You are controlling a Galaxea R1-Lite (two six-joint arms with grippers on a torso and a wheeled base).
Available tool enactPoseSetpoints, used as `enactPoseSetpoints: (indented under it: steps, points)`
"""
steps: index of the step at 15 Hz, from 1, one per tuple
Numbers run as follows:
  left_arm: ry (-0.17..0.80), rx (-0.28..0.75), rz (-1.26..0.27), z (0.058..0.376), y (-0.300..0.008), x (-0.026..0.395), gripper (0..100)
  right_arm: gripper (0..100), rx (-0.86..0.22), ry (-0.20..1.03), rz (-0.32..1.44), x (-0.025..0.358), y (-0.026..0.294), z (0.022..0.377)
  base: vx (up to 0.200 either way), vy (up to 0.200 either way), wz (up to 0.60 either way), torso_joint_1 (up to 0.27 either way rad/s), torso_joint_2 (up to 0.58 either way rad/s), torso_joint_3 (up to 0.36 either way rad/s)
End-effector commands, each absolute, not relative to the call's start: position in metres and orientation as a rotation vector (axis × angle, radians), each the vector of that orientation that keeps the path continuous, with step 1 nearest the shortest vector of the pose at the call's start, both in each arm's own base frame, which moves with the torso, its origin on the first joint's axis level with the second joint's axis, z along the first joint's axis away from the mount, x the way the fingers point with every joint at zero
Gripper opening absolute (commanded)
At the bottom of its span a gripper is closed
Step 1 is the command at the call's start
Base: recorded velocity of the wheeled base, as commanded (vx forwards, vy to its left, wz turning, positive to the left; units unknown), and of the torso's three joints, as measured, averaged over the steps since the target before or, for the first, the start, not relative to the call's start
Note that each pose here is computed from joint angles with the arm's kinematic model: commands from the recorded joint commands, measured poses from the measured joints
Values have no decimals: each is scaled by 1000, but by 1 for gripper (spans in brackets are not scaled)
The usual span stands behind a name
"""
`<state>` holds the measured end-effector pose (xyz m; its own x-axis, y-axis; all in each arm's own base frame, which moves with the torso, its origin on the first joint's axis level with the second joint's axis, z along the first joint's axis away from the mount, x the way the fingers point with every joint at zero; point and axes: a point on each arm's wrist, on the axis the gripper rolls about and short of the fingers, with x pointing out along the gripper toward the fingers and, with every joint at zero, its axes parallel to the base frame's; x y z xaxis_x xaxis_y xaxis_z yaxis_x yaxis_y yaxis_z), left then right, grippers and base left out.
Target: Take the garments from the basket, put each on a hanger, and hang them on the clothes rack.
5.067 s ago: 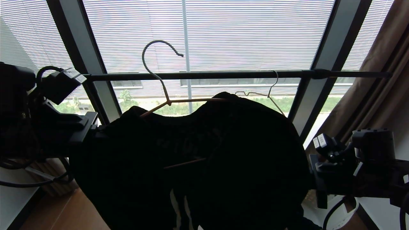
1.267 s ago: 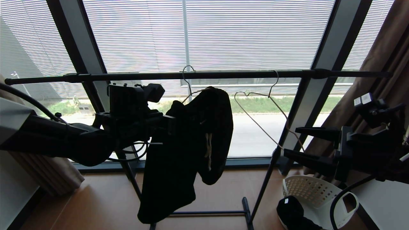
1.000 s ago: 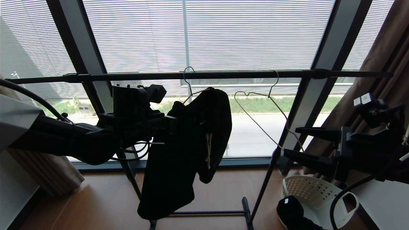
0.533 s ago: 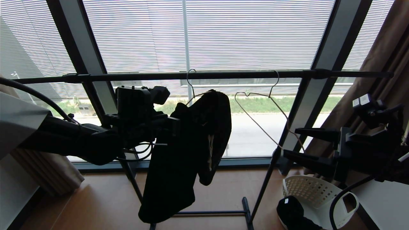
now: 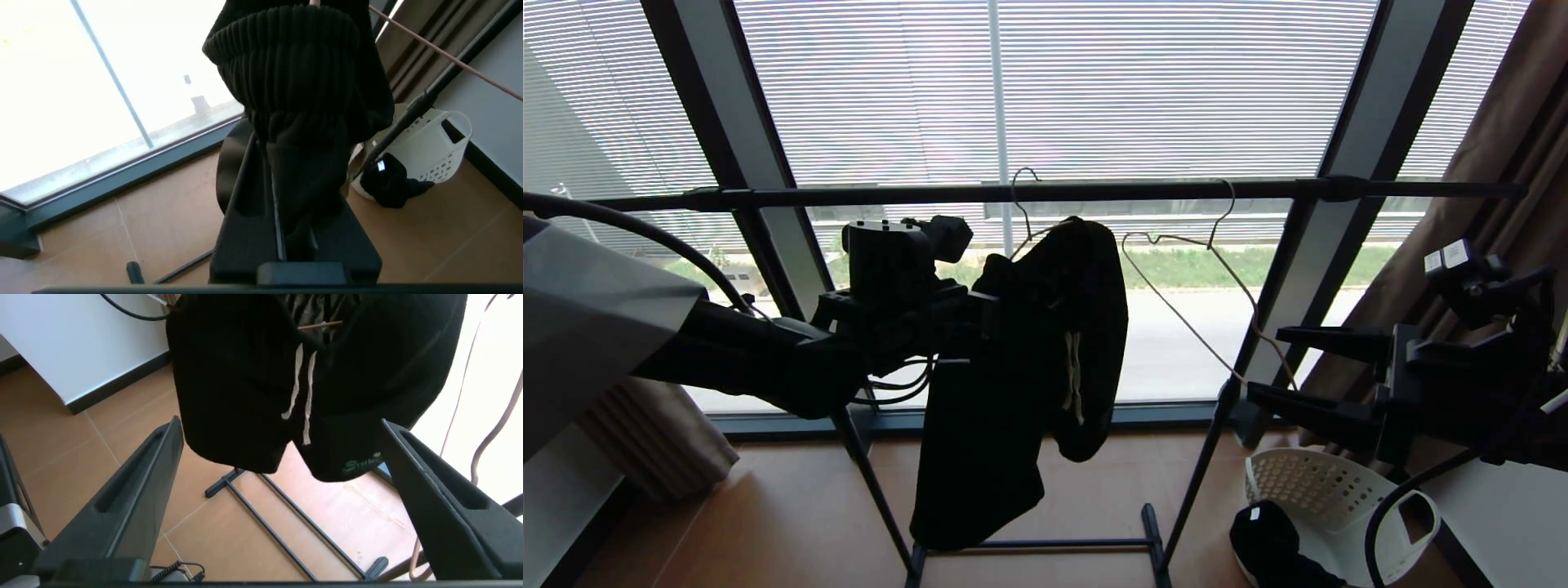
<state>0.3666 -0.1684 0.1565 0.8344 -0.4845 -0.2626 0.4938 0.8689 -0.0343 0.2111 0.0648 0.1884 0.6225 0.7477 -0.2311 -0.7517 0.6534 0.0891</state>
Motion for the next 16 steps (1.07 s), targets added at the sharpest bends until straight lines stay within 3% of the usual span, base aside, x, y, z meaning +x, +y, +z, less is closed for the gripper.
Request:
enactPoseSetpoints:
  steps: [1,3,4,10,16]
  points:
    - [273,35,-508,151,-169,370,0,100,-17,257,862,211,65,189,0,0,0,0,0,0]
    - [285,38,-500,146,-168,367,0,100,-17,258,862,211,65,188,0,0,0,0,0,0]
    - [288,39,-500,145,-167,367,100,100,-17,258,862,211,65,188,0,0,0,0,0,0]
    - [285,40,-498,152,-164,359,100,100,-18,258,862,211,65,188,0,0,0,0,0,0]
    - [283,42,-508,186,-138,300,100,100,-26,233,866,196,62,191,0,0,0,0,0,0]
